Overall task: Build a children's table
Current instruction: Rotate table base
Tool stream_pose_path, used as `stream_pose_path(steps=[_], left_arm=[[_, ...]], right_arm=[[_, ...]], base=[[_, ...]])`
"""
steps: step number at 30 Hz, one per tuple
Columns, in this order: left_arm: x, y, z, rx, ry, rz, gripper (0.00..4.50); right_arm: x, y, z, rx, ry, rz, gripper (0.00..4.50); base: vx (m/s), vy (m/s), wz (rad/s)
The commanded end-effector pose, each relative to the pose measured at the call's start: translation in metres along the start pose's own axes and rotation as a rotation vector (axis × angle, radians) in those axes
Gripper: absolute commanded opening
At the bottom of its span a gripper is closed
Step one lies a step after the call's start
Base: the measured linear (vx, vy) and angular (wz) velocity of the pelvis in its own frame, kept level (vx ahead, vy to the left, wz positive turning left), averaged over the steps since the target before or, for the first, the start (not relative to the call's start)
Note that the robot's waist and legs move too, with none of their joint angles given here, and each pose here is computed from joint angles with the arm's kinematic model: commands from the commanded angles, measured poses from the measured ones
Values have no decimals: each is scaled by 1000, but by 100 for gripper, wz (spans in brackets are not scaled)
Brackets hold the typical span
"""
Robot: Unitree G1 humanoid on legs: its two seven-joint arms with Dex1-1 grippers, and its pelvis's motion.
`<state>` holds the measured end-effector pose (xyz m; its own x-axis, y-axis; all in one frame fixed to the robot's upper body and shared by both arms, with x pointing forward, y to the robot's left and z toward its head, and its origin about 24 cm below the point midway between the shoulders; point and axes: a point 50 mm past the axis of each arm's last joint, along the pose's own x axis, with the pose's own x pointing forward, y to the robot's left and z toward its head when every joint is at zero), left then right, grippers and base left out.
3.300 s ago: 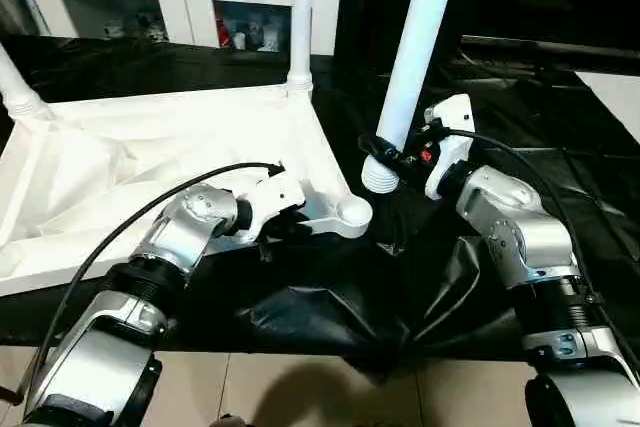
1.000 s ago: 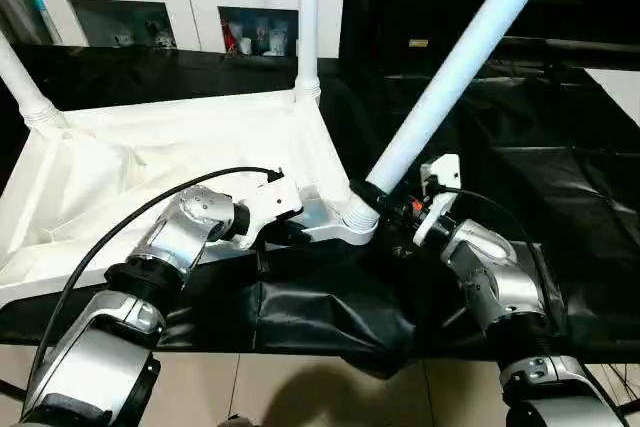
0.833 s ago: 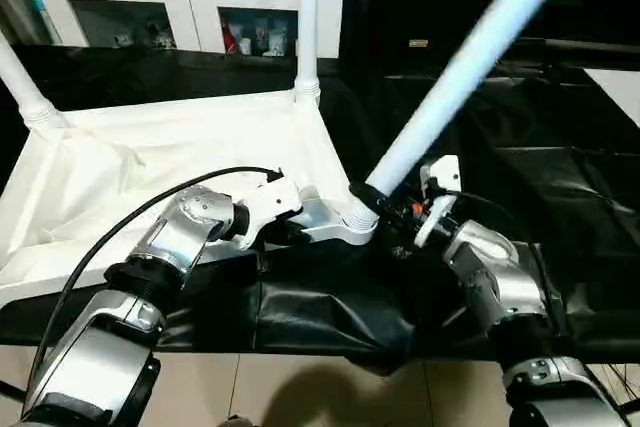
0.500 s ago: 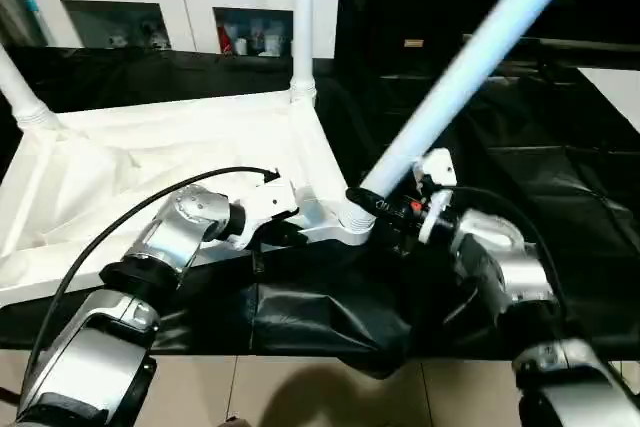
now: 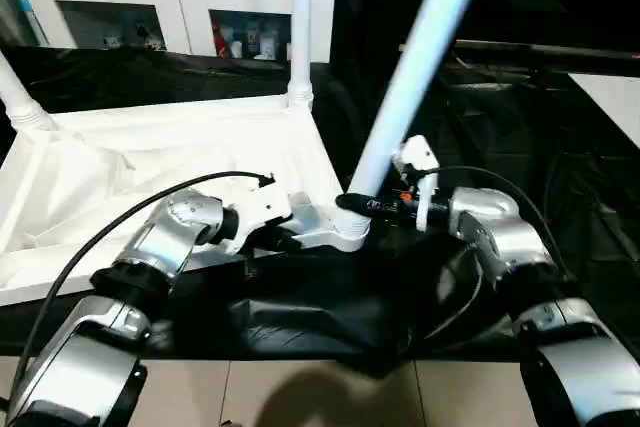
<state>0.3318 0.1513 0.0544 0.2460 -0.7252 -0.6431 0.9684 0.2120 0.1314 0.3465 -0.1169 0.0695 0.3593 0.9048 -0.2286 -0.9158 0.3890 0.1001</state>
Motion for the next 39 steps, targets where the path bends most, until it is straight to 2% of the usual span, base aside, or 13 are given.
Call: stream_pose_path(steps=[1, 10, 17, 21, 24, 35, 39], left_arm=[[2, -1, 8, 59, -8, -22, 0], [1, -9, 11, 84, -41, -94, 0], [0, -17, 20, 104, -126, -187, 0], [-2, -22, 22, 139, -143, -250, 0], [-3, -24, 23, 170, -144, -273, 0], [-8, -24, 26, 198, -171, -311, 0], [-8, -22, 22, 197, -132, -283, 0]], right_arm=[[6, 18, -47, 125, 214, 110, 185], [1, 28, -56, 131, 283, 274, 185], [-4, 34, -62, 148, 245, 325, 185], [-7, 40, -67, 134, 256, 368, 185], [-8, 44, -70, 108, 249, 385, 185], [-11, 52, -78, 105, 226, 409, 185], [-9, 51, -77, 92, 219, 392, 185]], base=[[0, 0, 0], [0, 0, 0], [0, 0, 0], [0, 0, 0], [0, 0, 0], [0, 0, 0], [0, 0, 0]])
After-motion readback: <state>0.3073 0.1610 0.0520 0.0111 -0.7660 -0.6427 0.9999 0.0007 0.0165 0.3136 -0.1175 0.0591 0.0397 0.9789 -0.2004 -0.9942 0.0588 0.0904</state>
